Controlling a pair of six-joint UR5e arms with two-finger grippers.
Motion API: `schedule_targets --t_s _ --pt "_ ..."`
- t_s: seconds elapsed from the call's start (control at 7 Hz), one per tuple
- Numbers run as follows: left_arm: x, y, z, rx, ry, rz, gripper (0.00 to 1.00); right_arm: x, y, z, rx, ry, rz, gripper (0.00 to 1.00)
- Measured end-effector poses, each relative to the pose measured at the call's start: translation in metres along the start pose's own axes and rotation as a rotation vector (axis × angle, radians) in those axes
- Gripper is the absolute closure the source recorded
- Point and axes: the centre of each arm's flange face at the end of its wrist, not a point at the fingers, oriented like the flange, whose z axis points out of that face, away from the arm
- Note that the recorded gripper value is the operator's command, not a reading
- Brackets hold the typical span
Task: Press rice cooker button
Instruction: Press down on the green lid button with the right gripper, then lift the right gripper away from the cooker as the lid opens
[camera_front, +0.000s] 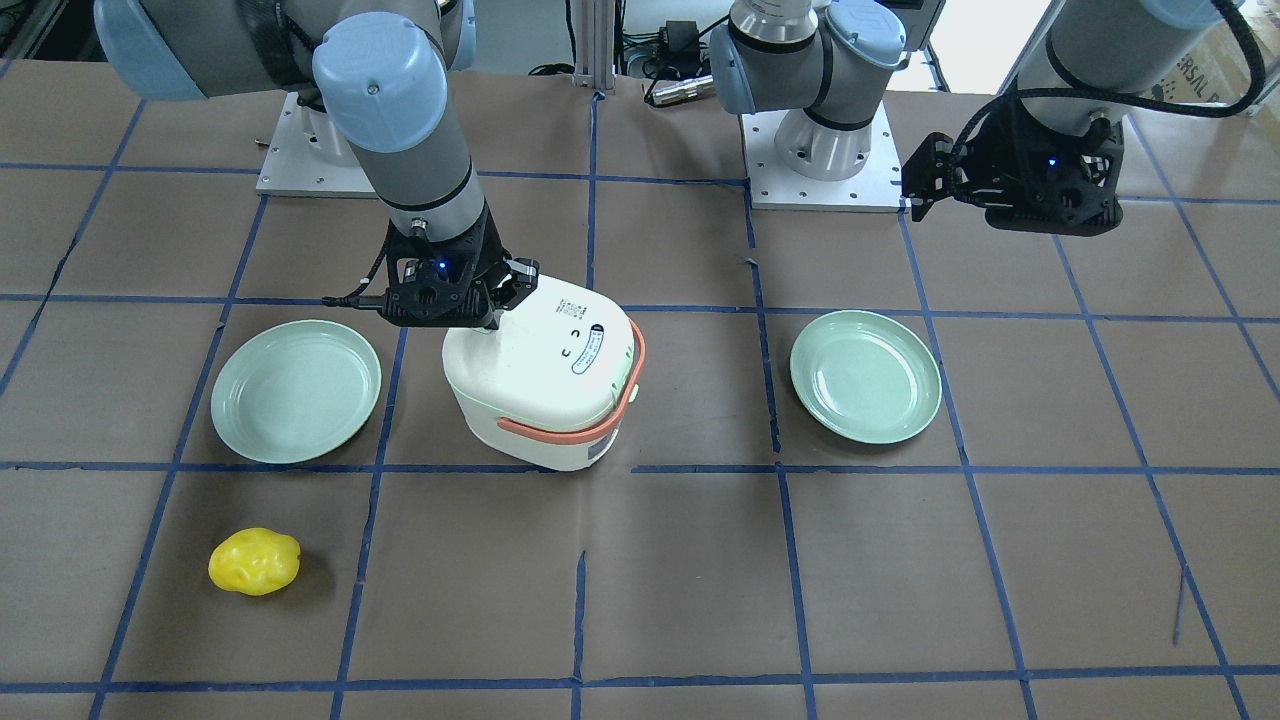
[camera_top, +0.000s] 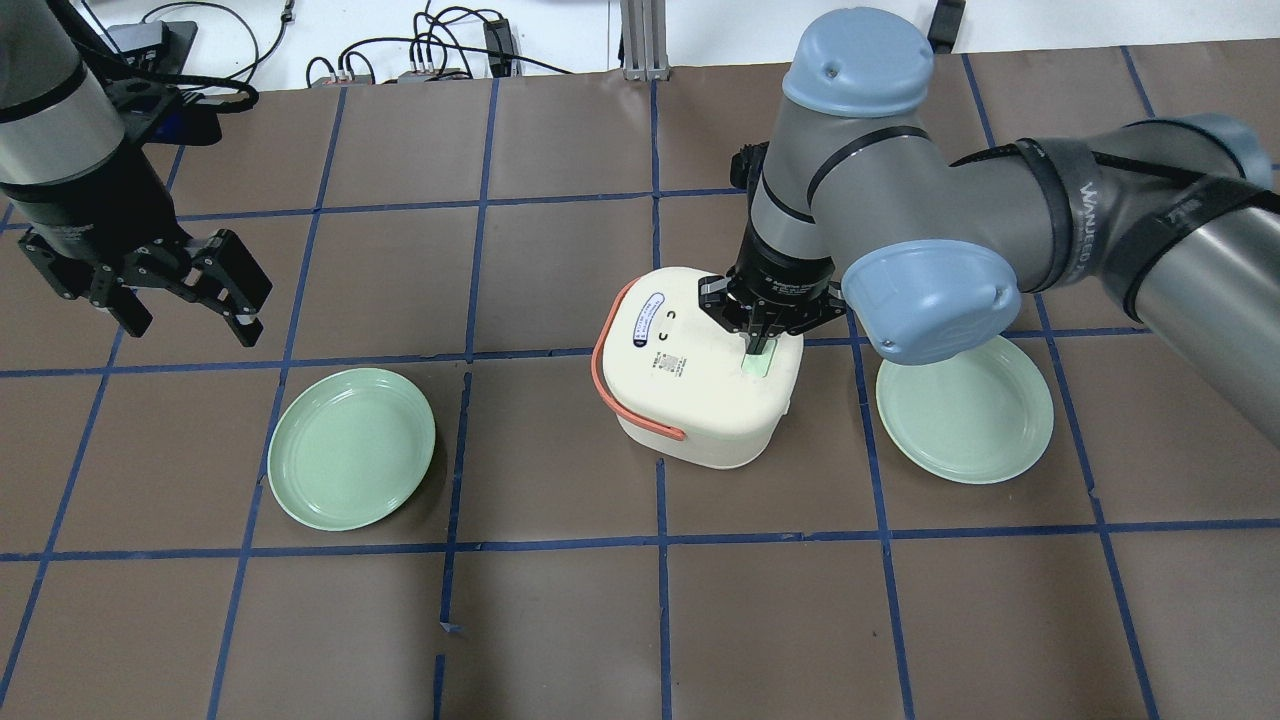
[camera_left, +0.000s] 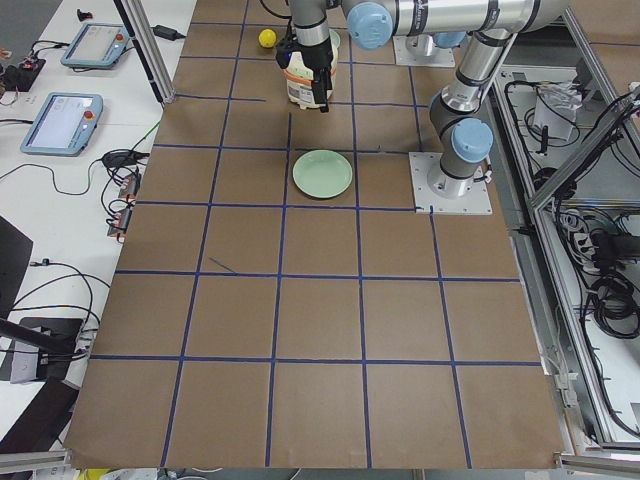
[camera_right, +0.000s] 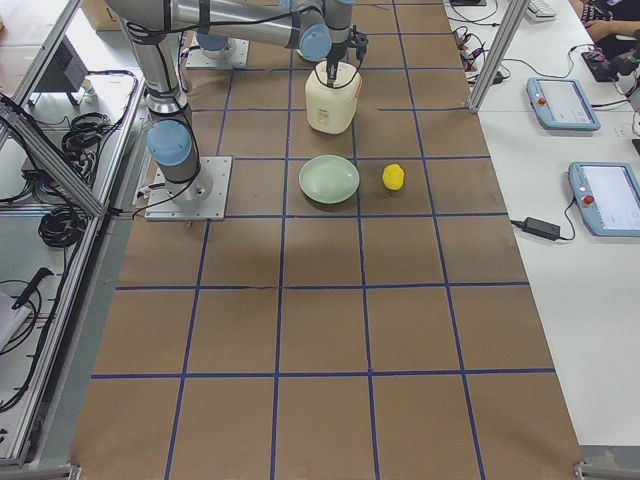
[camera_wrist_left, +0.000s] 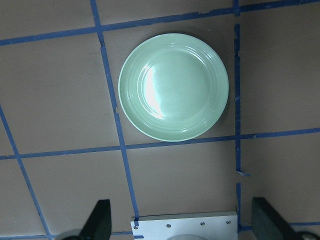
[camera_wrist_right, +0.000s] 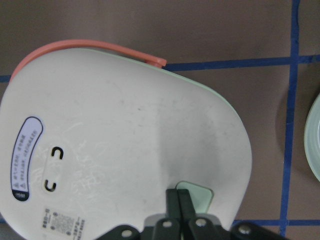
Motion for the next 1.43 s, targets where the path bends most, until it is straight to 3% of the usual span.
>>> schedule_targets --t_s 1.14,1.29,1.43 --pt "0.000 0.000 0.000 -0.001 0.000 0.000 0.00 0.005 0.004 0.008 -0.022 0.012 0.008 0.86" --pt "0.000 0.000 0.000 -0.001 0.000 0.000 0.00 0.005 0.004 0.005 -0.023 0.014 0.010 0.83" --pt "0.000 0.000 0.000 -0.001 0.000 0.000 0.00 0.005 0.004 -0.004 -0.024 0.015 0.021 0.73"
